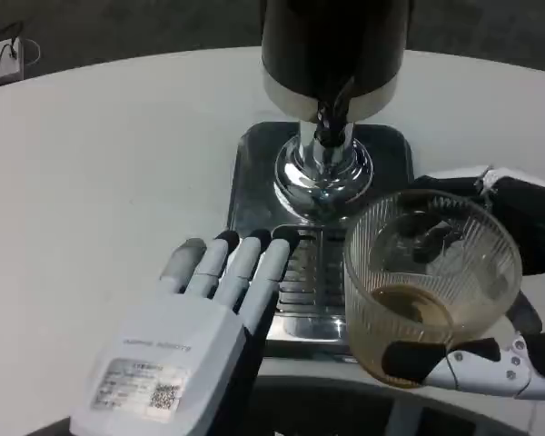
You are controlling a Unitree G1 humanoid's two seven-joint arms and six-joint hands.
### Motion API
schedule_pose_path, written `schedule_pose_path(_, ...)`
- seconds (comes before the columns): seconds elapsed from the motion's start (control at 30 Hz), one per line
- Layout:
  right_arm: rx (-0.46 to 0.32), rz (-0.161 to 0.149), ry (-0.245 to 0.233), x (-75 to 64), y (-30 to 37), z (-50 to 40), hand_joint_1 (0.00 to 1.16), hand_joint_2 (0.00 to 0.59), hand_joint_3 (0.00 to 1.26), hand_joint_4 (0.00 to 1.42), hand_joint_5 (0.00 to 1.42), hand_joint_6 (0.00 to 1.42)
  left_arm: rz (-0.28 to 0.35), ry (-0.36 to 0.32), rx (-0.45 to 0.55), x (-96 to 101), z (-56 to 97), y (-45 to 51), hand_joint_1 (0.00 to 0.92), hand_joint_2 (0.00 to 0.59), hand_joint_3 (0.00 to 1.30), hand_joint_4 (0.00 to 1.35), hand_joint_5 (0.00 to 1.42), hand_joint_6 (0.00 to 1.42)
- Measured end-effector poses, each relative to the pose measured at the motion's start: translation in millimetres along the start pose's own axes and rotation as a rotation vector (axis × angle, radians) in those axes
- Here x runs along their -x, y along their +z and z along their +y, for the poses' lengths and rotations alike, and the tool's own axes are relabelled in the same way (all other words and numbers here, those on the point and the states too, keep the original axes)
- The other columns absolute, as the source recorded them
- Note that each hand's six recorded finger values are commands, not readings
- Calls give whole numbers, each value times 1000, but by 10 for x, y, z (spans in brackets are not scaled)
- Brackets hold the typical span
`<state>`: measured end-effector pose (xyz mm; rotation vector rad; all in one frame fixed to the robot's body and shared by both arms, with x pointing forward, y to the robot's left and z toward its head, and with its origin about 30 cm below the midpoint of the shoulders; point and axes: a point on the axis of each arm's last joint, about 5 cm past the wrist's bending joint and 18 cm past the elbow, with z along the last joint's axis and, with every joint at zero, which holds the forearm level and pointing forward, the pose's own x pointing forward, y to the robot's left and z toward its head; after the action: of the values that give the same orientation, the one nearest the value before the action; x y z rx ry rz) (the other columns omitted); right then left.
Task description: Grasp the cup under the faucet to collect the drink, then remove the cup.
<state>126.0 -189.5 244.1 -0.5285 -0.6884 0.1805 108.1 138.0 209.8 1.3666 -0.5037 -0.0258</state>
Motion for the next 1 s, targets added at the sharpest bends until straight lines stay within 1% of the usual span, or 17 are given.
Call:
schedule_pose_path(0.43, -2, 3, 1, -1, -1, 2, 1159, 81, 908, 1048, 1203, 1424, 20, -9, 25, 21, -18, 18, 65, 75, 0, 0, 0, 0)
schedule_pose_path(0.67, -7, -5, 3, -14, 2, 9, 1159, 81, 908, 1048, 1203, 1424, 27, -11, 22, 27, -18, 9, 65, 75, 0, 0, 0, 0)
schedule_pose_path(1.0, -26, 9, 9, -20, -5, 32, 1159, 81, 916, 1048, 1202, 1424, 35, -14, 19, 34, -18, -1, 65, 75, 0, 0, 0, 0)
